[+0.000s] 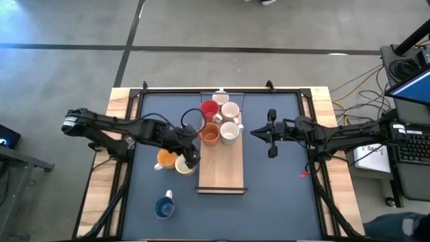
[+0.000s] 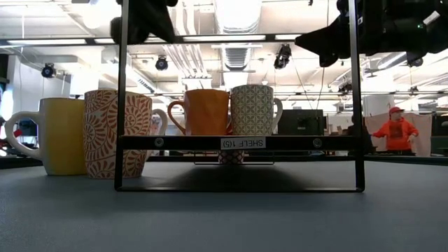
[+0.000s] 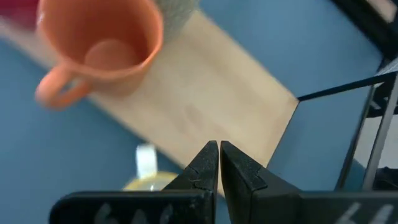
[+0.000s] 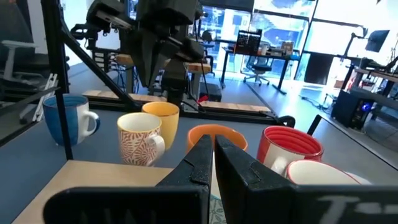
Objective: Place coffee mugs
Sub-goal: Put the yellow mug on the shelf
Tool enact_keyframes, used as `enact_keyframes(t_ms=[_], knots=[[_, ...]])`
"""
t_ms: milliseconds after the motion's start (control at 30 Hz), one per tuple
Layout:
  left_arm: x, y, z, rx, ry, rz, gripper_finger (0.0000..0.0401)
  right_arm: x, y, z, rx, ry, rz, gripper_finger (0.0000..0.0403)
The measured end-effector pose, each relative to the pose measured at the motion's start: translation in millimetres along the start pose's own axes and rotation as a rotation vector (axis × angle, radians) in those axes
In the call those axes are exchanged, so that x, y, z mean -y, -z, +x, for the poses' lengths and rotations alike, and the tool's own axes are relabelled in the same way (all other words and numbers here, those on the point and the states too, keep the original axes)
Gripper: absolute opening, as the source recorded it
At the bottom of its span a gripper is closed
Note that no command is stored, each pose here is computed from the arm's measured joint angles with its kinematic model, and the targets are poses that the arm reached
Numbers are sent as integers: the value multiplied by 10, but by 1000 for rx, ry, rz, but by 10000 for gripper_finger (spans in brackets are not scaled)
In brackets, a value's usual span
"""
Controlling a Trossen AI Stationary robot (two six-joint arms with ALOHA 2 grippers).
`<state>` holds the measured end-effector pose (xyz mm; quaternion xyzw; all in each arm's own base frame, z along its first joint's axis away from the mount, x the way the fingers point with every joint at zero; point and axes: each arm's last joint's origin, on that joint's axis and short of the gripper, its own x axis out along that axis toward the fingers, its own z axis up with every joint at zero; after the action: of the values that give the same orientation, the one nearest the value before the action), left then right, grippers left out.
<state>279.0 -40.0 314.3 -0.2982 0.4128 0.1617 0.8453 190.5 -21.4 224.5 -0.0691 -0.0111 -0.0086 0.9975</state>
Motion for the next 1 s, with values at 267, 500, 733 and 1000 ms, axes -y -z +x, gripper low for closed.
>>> enact_keyframes(t_ms=[267, 500, 733, 1000], knots=[[143, 146, -146, -245, -191, -71, 0, 13, -74, 21, 22, 4, -10, 9], [257, 373, -186, -266, -275, -135, 0, 16, -86, 24, 26, 5, -8, 9], [261, 662, -126, -372, -306, -71, 17, 16, -80, 25, 20, 9, 2, 9], [193, 907, -27, -473, -311, 221, 95, 8, -24, 25, -37, 1, 35, 9]])
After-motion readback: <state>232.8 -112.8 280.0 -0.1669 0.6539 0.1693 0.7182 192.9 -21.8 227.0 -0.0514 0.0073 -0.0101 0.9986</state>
